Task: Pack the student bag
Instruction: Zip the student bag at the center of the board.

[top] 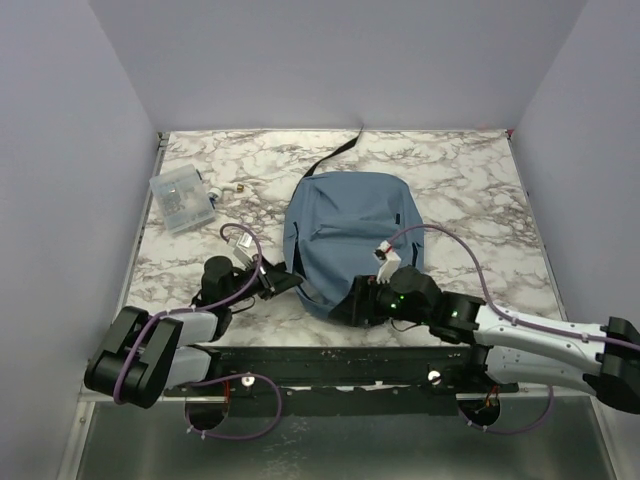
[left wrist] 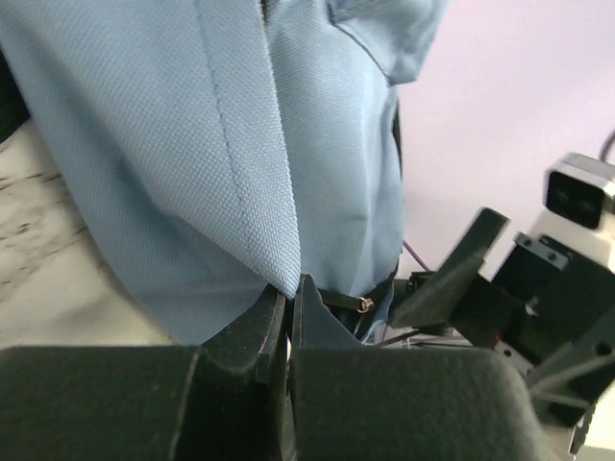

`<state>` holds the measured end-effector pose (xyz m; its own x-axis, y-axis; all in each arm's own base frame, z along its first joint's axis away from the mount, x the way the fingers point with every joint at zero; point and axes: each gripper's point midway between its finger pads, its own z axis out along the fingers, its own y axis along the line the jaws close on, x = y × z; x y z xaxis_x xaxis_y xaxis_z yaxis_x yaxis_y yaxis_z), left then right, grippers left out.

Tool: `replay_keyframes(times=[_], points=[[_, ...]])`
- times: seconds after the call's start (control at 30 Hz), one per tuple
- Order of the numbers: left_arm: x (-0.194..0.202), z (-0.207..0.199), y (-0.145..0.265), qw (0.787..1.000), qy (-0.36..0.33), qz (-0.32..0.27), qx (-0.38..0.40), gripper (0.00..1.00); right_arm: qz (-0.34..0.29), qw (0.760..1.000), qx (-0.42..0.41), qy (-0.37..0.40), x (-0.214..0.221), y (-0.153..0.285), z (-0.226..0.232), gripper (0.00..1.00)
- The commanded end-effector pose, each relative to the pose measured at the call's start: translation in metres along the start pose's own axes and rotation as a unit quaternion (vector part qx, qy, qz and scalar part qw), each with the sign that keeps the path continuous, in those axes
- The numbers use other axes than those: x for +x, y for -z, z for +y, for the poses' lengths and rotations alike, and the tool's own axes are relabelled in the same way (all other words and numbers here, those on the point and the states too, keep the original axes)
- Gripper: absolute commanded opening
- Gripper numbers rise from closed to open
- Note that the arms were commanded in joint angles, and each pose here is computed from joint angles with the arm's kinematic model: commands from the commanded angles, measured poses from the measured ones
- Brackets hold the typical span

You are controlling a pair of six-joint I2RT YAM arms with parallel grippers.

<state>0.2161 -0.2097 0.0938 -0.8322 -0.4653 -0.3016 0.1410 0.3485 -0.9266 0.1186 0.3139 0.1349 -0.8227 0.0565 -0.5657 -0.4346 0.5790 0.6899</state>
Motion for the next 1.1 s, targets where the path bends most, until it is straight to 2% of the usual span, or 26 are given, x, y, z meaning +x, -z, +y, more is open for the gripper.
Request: replay_keyframes(times=[0.0, 0.1, 0.23, 0.33, 0.43, 0.6, 0.8, 0.9, 1.07], points=[[0.002, -0.033, 0.002, 0.993, -0.077, -0.013, 0.084, 0.00, -0.020, 0.973, 0.173, -0.153, 0.014, 0.031, -0.060, 0.90], [0.006, -0.044, 0.002, 0.990, -0.081, -0.016, 0.116, 0.00, -0.020, 0.951, 0.175, -0.254, 0.026, 0.036, -0.063, 0.92], [0.011, -0.046, -0.002, 0.988, -0.064, -0.005, 0.137, 0.00, -0.010, 0.907, 0.170, -0.386, 0.041, 0.033, -0.062, 0.92], [0.017, -0.039, -0.010, 0.990, -0.037, 0.009, 0.135, 0.00, -0.012, 0.868, 0.203, -0.453, 0.050, 0.033, -0.072, 0.86], [0.028, -0.040, -0.016, 0.989, -0.058, 0.011, 0.133, 0.00, -0.036, 0.846, 0.224, -0.483, 0.042, 0.035, -0.076, 0.79], [0.035, -0.043, -0.013, 0.988, -0.081, -0.008, 0.132, 0.00, -0.088, 0.816, 0.222, -0.527, 0.021, 0.036, -0.077, 0.76], [0.034, -0.045, -0.013, 0.986, -0.100, -0.025, 0.132, 0.00, -0.126, 0.766, 0.272, -0.569, 0.027, 0.040, -0.103, 0.67], [0.039, -0.045, -0.016, 0.985, -0.110, -0.024, 0.130, 0.00, -0.158, 0.751, 0.294, -0.570, 0.022, 0.050, -0.114, 0.63], [0.043, -0.038, -0.013, 0.986, -0.114, -0.026, 0.118, 0.00, -0.177, 0.752, 0.283, -0.568, 0.006, 0.052, -0.108, 0.62]])
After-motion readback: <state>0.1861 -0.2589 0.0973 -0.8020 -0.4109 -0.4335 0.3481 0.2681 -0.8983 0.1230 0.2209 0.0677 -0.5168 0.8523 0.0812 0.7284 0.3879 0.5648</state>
